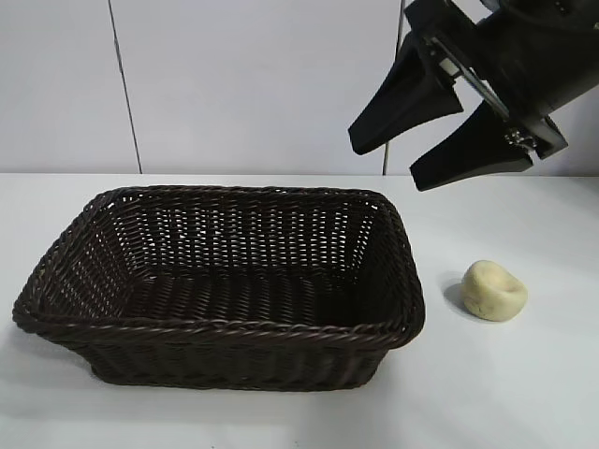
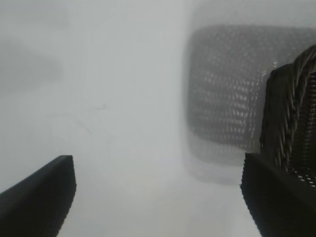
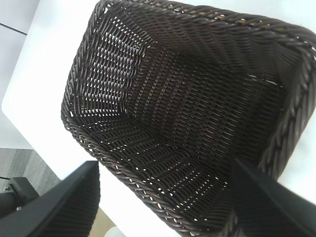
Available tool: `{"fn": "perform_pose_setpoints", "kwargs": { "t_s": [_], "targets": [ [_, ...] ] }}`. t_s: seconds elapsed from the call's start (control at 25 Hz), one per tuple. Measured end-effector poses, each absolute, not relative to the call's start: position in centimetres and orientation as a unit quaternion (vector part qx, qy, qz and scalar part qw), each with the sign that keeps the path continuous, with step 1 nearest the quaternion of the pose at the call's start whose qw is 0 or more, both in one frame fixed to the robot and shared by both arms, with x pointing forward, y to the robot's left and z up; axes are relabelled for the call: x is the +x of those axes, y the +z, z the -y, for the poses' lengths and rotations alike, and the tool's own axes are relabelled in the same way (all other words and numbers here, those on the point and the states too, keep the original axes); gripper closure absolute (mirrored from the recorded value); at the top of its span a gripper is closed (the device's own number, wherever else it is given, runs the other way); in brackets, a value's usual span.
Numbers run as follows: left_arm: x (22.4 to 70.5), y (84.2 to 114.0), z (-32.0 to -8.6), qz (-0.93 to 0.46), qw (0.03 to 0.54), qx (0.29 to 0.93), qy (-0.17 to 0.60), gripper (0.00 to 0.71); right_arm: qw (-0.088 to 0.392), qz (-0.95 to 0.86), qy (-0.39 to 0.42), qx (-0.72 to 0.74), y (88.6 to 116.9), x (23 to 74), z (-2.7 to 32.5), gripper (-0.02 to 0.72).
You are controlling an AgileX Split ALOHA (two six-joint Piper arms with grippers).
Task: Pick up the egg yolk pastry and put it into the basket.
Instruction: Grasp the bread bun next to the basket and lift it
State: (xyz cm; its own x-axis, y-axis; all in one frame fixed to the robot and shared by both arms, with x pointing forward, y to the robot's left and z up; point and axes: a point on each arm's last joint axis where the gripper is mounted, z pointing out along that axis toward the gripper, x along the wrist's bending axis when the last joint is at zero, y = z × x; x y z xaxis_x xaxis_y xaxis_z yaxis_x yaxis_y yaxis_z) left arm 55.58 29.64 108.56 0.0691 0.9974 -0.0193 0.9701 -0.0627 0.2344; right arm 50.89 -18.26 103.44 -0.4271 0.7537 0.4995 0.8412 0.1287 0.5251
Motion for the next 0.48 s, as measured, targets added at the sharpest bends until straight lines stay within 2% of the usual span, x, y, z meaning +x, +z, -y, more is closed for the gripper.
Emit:
{"fn": "perform_pose_setpoints", "kwargs": {
  "t_s": [0.32,0.48],
  "targets": [
    [45.3,111.3,-29.7,-0.672,0.130,0.720,0.113,0.052,0.056,0.750,-0.390,-0.532,103.4,50.9,18.3,0.175],
    [39.9,110.9,-29.7,-0.668,0.149,0.717,0.133,0.052,0.056,0.750,-0.390,-0.532,103.4,50.9,18.3,0.175]
  ]
}}
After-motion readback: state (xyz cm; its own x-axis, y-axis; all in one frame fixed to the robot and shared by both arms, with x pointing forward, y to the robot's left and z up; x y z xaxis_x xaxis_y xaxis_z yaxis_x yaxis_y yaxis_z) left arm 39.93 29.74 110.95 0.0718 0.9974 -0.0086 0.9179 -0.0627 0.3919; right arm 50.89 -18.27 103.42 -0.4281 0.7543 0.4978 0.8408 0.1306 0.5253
